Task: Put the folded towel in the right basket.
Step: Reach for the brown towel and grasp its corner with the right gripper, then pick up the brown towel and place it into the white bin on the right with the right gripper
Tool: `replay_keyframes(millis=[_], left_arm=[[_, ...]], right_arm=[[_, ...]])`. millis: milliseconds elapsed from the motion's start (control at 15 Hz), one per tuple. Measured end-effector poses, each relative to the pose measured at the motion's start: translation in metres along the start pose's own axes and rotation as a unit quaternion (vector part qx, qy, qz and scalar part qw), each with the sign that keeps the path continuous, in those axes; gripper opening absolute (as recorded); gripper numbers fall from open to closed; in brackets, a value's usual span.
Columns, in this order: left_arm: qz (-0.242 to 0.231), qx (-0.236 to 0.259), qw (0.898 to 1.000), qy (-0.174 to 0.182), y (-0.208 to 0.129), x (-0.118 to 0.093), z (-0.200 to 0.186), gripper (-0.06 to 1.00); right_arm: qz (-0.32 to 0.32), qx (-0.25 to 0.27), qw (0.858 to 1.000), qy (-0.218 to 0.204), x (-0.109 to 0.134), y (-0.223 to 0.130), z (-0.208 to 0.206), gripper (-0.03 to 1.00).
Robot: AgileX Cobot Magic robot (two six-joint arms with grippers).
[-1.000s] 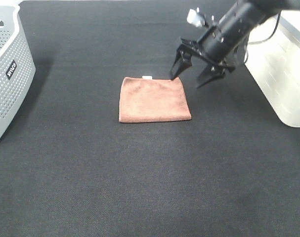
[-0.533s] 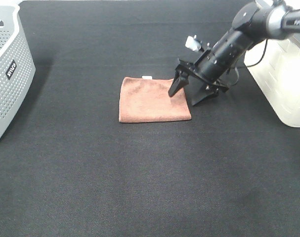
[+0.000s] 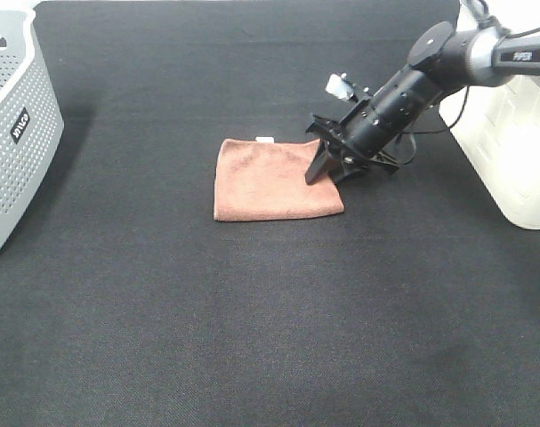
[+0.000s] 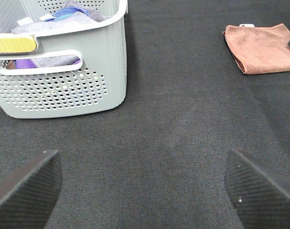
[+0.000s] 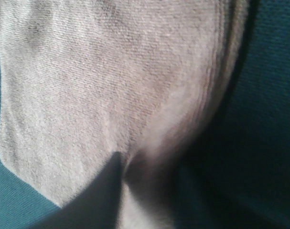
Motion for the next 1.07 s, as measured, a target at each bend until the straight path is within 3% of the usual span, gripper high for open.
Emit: replay_keyframes(millis=[67,133,333,533,800,1067], left_arm=[[0.0,0.0,1.0,0.0,0.0,0.0,0.0,0.87],[0.0,0.0,1.0,0.0,0.0,0.0,0.0,0.87],[0.0,0.0,1.0,0.0,0.0,0.0,0.0,0.87],[0.0,0.0,1.0,0.0,0.0,0.0,0.0,0.87],[0.0,0.0,1.0,0.0,0.0,0.0,0.0,0.87],[0.0,0.0,1.0,0.0,0.0,0.0,0.0,0.87]], right_arm=[[-0.005,-0.001,1.0,0.001,0.002,0.002,-0.001,0.06],[-0.015,0.001,1.0,0.001,0.006,0.005,-0.003,0.01],[-0.044,-0.007,0.999,0.006,0.023,0.015,-0.025,0.01],[-0.09,-0.045,0.995,0.004,0.063,0.023,-0.085,0.01],[-0.141,-0.077,0.986,-0.04,0.103,0.015,-0.16,0.01],[-0.141,-0.15,0.975,-0.077,0.108,0.005,-0.245,0.01]])
Point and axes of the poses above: a point on each arm's last joint axis where the gripper is mounted, z pointing out along that axis toward the gripper, x along the wrist's bending axis when the last joint is at zero, y = z × x, the point moved 1 cm from there along z, pointing out along that axis toward the gripper, and after that the axes turned 4 degrees about -z, right-handed, at the moved point
